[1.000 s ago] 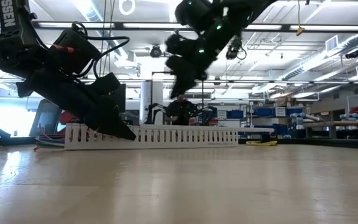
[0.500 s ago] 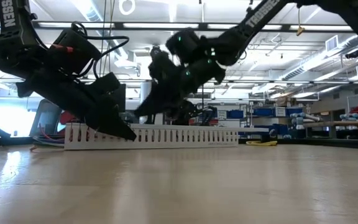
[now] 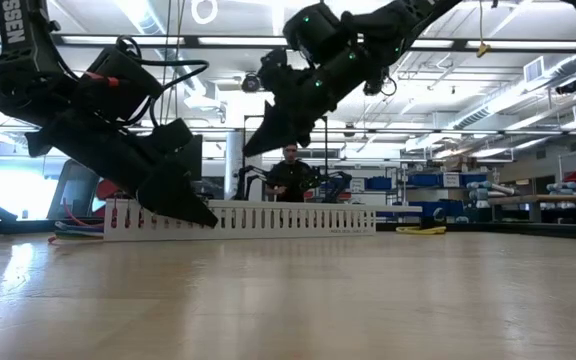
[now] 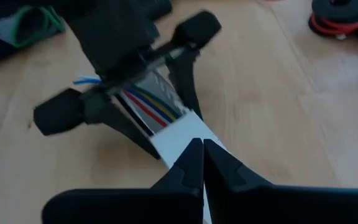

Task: Ziptie cables
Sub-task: Close the white cable duct

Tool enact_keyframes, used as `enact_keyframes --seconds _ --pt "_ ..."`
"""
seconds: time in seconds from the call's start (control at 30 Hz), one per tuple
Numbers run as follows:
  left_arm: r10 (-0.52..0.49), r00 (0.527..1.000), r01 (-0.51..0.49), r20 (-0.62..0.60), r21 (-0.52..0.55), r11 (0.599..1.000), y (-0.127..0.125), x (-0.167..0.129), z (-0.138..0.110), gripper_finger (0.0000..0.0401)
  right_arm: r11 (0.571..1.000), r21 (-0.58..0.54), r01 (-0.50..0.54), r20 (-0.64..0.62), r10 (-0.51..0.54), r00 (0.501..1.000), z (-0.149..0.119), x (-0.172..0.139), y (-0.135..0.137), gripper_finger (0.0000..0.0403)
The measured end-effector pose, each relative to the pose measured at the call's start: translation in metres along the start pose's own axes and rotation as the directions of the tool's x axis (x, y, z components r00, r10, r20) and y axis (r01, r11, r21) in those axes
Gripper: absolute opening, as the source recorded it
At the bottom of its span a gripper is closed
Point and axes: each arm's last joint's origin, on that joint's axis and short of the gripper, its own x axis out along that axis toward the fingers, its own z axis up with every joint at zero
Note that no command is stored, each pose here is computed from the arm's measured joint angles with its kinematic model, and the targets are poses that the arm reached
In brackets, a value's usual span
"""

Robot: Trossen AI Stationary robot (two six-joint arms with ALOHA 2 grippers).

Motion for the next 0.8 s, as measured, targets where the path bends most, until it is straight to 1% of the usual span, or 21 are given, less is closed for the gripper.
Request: enact_keyframes --seconds 0.17,0.3,0.33,0.47,0.63,0.8 --pt "-0.001 1.000 0.001 0.003 0.032 0.999 0.0000 -0.0001 0.0000 0.0308 1.000 0.002 0.005 -0.016 -0.004 1.000 -0.0017 0.0000 -0.0003 0.0000" --pt "-0.017 0.999 0.016 0.030 0.019 1.000 -0.0008 -0.0003 0.0027 0.0333 1.000 0.002 0.004 -0.017 -0.004 1.000 -0.0017 0.0000 -0.0001 0.0000" --pt "-0.018 0.999 0.018 0.030 0.001 1.000 -0.0009 -0.0003 0.0028 0.0336 1.000 0.003 0.005 -0.019 -0.004 1.000 -0.0020 0.0000 -0.0003 0.0000" --pt "-0.021 0.999 0.024 0.033 -0.081 0.996 -0.0010 -0.0003 0.0031 0.0341 1.000 0.003 0.005 -0.024 -0.005 1.000 -0.0024 0.0000 -0.0003 0.0000" --pt "-0.062 0.998 0.064 0.026 -0.088 0.994 -0.0025 -0.0006 0.0030 0.0337 1.000 0.005 0.004 -0.038 -0.004 0.999 -0.0038 -0.0001 -0.0003 0.0000" --pt "-0.063 0.997 0.066 0.043 -0.080 0.995 -0.0039 -0.0060 0.0079 0.0333 1.000 0.007 0.004 -0.060 -0.004 0.998 -0.0059 -0.0001 -0.0003 0.0000"
